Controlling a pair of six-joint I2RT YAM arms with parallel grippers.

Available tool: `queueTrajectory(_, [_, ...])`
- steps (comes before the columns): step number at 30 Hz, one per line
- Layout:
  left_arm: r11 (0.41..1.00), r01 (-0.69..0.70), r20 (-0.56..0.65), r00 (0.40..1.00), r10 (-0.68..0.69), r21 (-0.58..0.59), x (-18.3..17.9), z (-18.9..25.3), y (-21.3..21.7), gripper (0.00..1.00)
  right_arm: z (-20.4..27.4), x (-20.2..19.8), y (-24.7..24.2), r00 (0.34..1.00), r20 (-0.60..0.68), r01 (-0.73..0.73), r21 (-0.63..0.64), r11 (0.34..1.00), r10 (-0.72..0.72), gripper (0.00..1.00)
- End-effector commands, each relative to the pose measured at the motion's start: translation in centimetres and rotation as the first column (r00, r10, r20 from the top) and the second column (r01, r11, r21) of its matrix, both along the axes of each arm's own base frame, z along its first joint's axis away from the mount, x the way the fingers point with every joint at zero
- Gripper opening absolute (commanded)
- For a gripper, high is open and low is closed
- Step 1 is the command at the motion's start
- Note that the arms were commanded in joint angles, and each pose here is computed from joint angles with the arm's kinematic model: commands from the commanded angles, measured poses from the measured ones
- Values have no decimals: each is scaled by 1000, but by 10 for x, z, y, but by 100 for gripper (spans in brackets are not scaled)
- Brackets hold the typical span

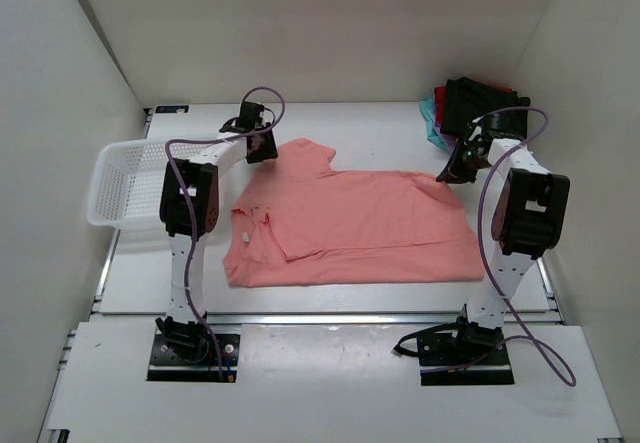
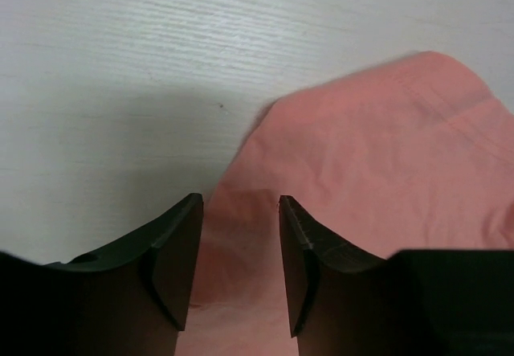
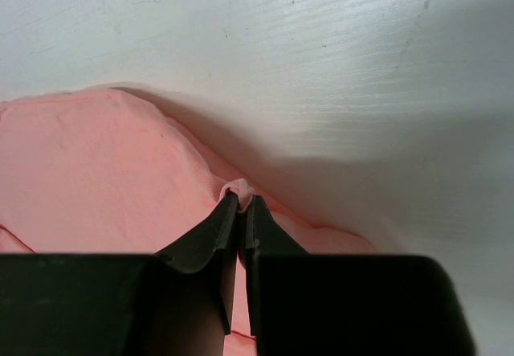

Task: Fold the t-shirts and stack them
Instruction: Grap the side of the flattened tshirt furthest away from the robot with both arms

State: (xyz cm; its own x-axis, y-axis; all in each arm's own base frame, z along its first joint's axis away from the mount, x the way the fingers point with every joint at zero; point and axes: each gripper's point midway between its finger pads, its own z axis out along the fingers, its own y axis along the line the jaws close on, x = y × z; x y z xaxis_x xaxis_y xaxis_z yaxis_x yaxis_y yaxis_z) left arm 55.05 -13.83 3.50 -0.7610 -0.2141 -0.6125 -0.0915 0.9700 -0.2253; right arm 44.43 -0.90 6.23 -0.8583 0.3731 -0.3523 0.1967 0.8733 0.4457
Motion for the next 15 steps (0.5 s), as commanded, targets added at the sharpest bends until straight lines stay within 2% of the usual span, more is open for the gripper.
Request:
queueTrajectory(1, [996,-53,14,999,52,76,5,15,18,55,27,8,-6,997,80,6,-25,1000,-4,0])
queueTrajectory(3, [994,-77,4,997,76,77,8,14,22,58,31,9,-8,996,87,20,-17,1000,-19,0])
queueTrajectory(8, [999,-15,-66,998,18,48,4,0,11,52,28,9,-5,996,85,16,-11,1000,-15,0])
queueTrajectory(15, [999,13,-98,995,-8,45,-7,-6,1,54,32,16,-3,994,105,20,8,1000,-21,0])
